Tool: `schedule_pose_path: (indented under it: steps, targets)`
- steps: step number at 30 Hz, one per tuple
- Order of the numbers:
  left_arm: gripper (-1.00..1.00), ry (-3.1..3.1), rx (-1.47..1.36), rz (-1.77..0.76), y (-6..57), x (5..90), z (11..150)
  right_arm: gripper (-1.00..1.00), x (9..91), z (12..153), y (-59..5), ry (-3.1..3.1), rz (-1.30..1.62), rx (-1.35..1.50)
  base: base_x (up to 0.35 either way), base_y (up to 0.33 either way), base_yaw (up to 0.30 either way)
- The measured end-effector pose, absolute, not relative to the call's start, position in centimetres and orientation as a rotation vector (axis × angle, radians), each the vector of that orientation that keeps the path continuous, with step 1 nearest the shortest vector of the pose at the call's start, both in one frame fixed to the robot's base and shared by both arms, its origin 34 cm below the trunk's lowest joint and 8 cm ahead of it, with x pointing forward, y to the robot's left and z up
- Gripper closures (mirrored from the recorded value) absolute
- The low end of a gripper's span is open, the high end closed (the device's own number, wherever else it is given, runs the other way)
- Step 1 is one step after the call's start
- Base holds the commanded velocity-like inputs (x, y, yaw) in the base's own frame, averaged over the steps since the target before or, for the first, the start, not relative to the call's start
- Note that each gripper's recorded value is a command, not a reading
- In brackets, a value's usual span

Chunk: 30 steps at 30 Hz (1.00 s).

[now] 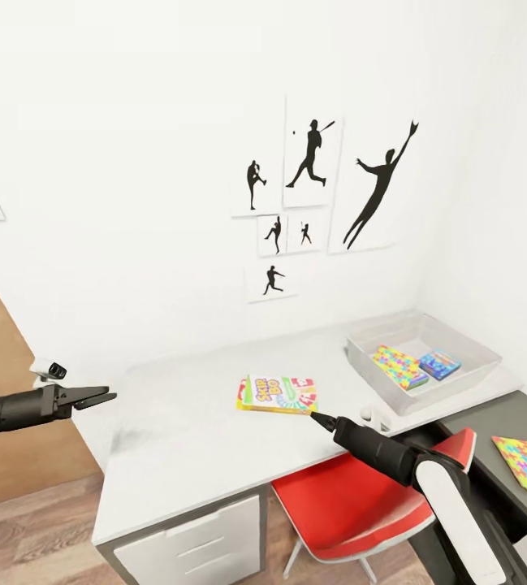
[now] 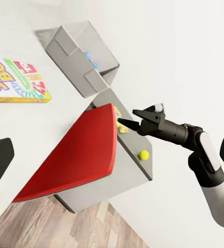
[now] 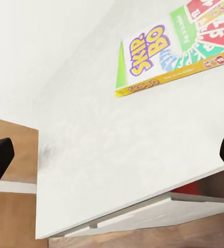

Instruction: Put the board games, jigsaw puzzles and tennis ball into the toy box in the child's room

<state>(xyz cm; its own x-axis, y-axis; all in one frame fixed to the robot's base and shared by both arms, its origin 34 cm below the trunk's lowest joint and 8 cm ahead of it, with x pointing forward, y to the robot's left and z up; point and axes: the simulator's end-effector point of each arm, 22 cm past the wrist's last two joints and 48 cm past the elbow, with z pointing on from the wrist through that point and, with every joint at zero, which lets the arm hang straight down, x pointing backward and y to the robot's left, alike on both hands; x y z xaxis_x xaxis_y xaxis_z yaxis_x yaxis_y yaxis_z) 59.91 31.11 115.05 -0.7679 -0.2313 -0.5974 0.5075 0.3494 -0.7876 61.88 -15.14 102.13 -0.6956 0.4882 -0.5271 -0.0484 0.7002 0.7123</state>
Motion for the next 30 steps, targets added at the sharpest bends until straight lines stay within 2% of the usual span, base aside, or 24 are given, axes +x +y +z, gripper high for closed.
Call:
schedule_pose_path:
  steps: [20, 30]
  targets:
    - [-1.00, 1.972, 0.240, -1.474, 31.11, 59.89, 115.04, -1.00, 61.91, 102.18, -15.15, 2.169, 0.936, 0.335, 0.094, 0.027, 0.000]
    - [-1.00, 1.971, 0.240, -1.474, 31.11, 59.92, 115.06, -1.00, 61.93, 102.17, -15.17, 2.170, 0.935, 0.335, 0.016, 0.000, 0.000]
